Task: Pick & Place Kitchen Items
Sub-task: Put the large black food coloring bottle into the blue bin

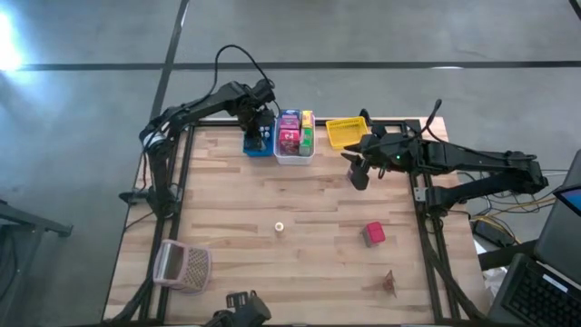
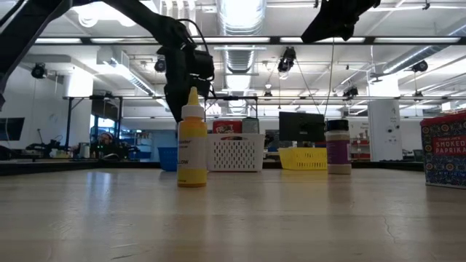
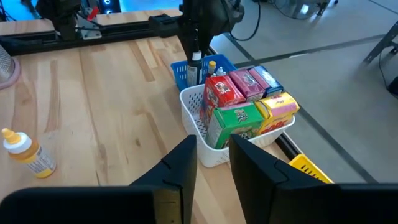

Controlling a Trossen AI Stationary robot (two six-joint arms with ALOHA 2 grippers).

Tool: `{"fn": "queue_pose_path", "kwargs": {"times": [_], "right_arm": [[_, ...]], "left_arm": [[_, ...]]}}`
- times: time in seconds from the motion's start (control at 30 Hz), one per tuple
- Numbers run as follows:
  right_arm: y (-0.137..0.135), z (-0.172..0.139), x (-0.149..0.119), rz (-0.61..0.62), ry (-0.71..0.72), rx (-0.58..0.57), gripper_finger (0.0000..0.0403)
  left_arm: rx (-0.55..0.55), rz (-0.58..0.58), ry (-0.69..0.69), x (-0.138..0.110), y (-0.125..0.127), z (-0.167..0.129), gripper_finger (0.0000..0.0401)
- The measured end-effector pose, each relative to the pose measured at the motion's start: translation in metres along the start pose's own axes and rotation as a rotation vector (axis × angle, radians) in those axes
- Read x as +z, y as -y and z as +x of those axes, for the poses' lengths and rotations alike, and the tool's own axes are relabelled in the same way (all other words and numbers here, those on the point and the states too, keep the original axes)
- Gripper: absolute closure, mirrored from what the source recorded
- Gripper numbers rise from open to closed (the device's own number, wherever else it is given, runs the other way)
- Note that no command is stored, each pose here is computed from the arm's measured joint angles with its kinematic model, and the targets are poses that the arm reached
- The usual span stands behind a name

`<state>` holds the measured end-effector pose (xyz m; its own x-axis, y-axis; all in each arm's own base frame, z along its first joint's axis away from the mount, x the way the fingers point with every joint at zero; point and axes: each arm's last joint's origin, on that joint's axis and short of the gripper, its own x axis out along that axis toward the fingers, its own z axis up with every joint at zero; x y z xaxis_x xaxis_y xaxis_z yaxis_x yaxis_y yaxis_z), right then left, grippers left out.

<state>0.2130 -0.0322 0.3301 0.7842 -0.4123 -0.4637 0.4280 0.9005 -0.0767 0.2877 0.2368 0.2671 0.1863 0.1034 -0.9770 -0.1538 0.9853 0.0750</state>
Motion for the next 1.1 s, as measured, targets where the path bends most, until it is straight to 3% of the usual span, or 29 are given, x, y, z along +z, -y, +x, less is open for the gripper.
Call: {"fn": "queue_pose_path", "kwargs": {"times": [0.5,1.1], "right_arm": [[0.000,0.000,0.000,-0.012,0.000,0.000,0.0350],[0.000,0.000,0.000,-0.013,0.000,0.000,0.0325]], "left_arm": [[0.007,0.007,-0.069,0.005,-0.003,0.025,0.0270],[0.057,0.048,0.021,0.018,-0.006,0.016,0.0270]]}}
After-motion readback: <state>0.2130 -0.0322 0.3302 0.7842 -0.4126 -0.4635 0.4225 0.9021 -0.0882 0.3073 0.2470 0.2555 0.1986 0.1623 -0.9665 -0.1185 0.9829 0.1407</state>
